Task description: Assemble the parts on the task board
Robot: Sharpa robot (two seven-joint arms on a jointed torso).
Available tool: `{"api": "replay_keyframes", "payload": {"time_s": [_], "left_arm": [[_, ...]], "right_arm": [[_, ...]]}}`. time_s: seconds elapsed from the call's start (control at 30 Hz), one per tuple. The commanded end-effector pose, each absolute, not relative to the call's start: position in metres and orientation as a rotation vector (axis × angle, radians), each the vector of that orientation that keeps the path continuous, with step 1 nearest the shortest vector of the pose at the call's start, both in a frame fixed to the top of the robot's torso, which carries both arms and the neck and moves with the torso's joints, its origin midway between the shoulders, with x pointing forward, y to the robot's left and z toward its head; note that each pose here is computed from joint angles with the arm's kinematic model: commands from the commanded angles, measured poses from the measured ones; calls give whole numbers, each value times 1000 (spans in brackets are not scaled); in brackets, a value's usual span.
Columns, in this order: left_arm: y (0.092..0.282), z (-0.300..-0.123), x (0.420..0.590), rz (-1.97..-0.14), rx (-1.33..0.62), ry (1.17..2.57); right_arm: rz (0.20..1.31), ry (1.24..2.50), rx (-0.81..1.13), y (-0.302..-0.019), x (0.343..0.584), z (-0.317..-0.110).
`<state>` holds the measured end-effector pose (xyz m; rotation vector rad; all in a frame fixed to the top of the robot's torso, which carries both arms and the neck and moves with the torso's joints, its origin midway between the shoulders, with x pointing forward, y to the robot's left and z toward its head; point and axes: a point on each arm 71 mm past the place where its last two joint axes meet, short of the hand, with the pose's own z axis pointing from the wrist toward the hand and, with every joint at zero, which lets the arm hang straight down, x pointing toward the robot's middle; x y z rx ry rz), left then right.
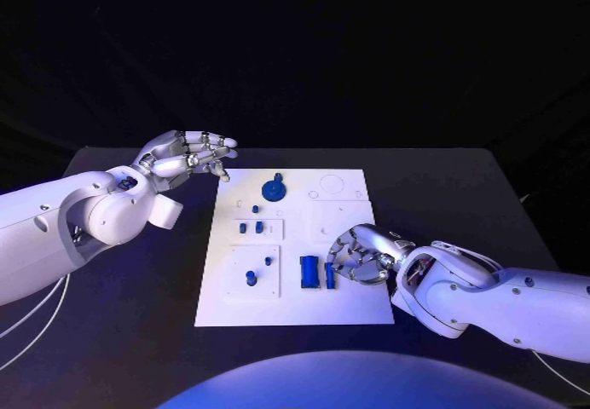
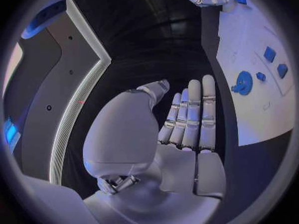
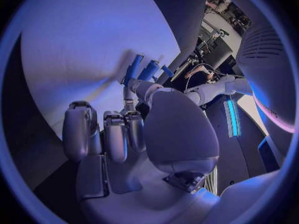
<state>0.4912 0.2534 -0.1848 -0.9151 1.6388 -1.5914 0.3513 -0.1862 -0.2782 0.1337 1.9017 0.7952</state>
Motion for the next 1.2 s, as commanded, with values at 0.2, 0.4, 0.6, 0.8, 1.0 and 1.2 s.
{"api": "replay_keyframes", "payload": {"time_s": [0.2, 0.4, 0.6, 0.8, 1.0, 1.2], "left_arm": [[252, -184, 491, -1606, -906, 1638], [252, -184, 491, -1606, -907, 1638], [251, -184, 491, -1606, -907, 1639], [251, -184, 491, -1607, -906, 1640], [251, -184, 491, -1607, -906, 1641], [251, -184, 491, -1607, -906, 1641]], "right_arm": [[781, 1905, 131, -184, 353, -281], [774, 1894, 139, -184, 354, -281], [767, 1884, 140, -184, 356, -281], [760, 1875, 120, -183, 356, -281], [754, 1869, 90, -182, 357, -282], [751, 1866, 76, -182, 358, -282]]}}
